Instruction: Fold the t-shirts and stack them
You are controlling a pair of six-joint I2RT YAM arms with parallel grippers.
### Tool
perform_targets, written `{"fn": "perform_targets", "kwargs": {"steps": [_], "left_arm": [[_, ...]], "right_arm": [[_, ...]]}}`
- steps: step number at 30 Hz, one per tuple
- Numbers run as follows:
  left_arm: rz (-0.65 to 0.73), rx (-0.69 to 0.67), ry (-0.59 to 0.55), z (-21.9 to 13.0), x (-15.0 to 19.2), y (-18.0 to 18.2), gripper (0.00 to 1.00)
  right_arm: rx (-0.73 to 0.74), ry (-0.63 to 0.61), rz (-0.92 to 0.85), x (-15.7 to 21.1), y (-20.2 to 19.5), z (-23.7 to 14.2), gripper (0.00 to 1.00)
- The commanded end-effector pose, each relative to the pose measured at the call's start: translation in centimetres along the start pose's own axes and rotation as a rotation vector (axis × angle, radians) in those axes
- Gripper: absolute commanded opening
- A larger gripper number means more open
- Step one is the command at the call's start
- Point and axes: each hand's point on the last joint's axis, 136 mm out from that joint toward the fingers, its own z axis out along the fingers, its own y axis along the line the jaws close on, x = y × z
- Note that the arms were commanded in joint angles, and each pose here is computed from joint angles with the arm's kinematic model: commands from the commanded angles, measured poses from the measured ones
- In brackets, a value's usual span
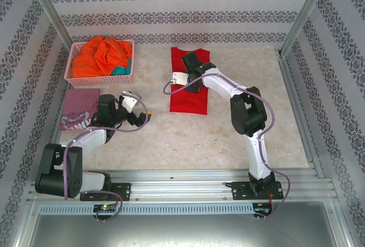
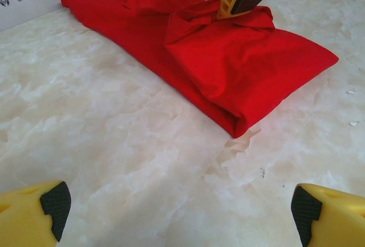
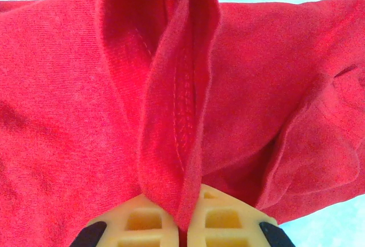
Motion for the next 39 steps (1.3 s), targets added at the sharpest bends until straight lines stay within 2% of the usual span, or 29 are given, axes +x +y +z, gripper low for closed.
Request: {"fn": "perform_targets", "kwargs": {"steps": [1, 5, 6, 7, 8, 9, 11, 14, 17, 22, 25, 28, 33, 39], "left_arm": [[0.051, -0.014, -0.051, -0.3, -1.3, 0.1, 1.0], [0.045, -0.027, -0.063, -0.4, -1.6, 0.3, 1.0], [0.038, -0.033, -0.064, -0.4, -1.6, 0.4, 1.0], [0.033, -0.038, -0.067, -0.4, -1.7, 0.5, 1.0], [0.031, -0.045, -0.074, -0.5, -1.9, 0.6, 1.0], [0.027, -0.048, -0.081, -0.5, -2.1, 0.7, 1.0], [0.013, -0.061, -0.103, -0.7, -2.6, 0.8, 1.0], [0.013, -0.086, -0.116, -0.9, -3.1, 0.8, 1.0], [0.031, -0.08, -0.103, -1.0, -3.1, 0.5, 1.0], [0.07, -0.076, -0.095, -1.4, -2.7, 0.0, 1.0], [0.087, -0.075, -0.099, -1.5, -2.7, -0.1, 1.0], [0.085, -0.054, -0.105, -1.4, -2.8, -0.4, 1.0], [0.077, -0.035, -0.118, -1.2, -3.1, -0.7, 1.0], [0.061, -0.034, -0.137, -1.4, -3.3, -0.8, 1.0]], "right_arm": [[0.02, 0.013, 0.014, 0.5, -1.1, 0.6, 0.0], [0.018, 0.016, 0.014, 0.6, -1.0, 1.3, 0.0], [0.022, 0.021, 0.017, 0.7, -1.1, 1.4, 0.04], [0.035, 0.032, 0.02, 0.8, -1.4, 1.4, 0.14], [0.049, 0.042, 0.024, 0.8, -1.6, 1.2, 0.32], [0.069, 0.039, 0.036, 0.7, -2.0, 0.8, 0.45], [0.12, 0.005, 0.082, 0.2, -2.9, -0.4, 0.55], [0.166, -0.068, 0.151, -0.7, -3.2, -2.4, 0.62], [0.172, -0.126, 0.161, -1.0, -1.8, -3.7, 0.64], [-0.003, -0.202, 0.08, -1.1, 5.3, -5.3, 0.65], [-0.119, -0.207, 0.06, -1.0, 9.5, -6.0, 0.61], [-0.199, -0.14, 0.039, -0.3, 12.6, -5.3, 0.53], [-0.227, -0.067, 0.032, 0.3, 13.8, -2.9, 0.46], [-0.223, -0.045, 0.048, 0.7, 12.8, -0.6, 0.45]]}}
